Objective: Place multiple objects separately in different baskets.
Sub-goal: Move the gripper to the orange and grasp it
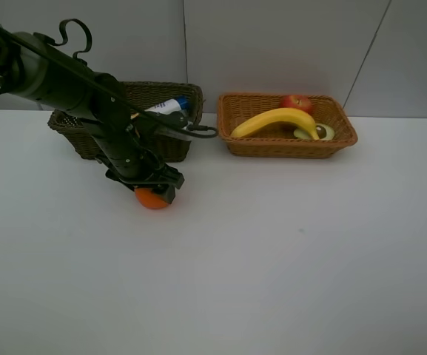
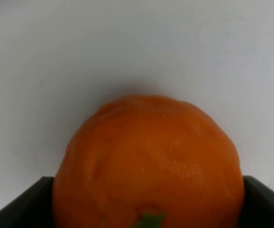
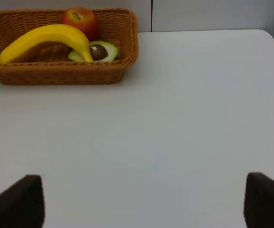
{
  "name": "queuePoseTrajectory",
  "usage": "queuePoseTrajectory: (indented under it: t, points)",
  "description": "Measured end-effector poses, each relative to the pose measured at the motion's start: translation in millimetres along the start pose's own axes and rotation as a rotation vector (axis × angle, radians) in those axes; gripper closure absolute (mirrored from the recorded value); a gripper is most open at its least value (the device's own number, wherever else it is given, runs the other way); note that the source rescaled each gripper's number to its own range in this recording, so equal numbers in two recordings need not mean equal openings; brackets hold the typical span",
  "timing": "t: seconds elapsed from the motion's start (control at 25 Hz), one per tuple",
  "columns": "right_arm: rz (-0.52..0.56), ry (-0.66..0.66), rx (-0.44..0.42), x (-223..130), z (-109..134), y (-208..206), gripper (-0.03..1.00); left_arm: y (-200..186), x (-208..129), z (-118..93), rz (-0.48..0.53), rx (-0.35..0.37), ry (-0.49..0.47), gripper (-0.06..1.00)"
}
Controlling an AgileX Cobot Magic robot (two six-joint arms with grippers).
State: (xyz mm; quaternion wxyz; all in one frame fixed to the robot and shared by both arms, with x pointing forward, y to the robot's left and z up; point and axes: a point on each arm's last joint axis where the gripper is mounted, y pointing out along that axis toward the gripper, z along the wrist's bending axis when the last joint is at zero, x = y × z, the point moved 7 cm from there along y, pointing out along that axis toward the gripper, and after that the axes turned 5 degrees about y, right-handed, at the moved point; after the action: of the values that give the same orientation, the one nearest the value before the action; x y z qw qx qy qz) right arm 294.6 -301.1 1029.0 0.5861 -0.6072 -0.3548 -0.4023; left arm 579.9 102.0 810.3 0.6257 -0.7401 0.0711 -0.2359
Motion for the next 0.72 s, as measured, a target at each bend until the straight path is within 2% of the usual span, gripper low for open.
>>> queuePoseTrajectory:
  t: [0.72]
  points:
    - [0.0, 0.0, 0.0, 0.0, 0.0, 0.0, 0.15, -0.6, -4.3, -0.5, 0.028, -0.003, 0.001, 0.01]
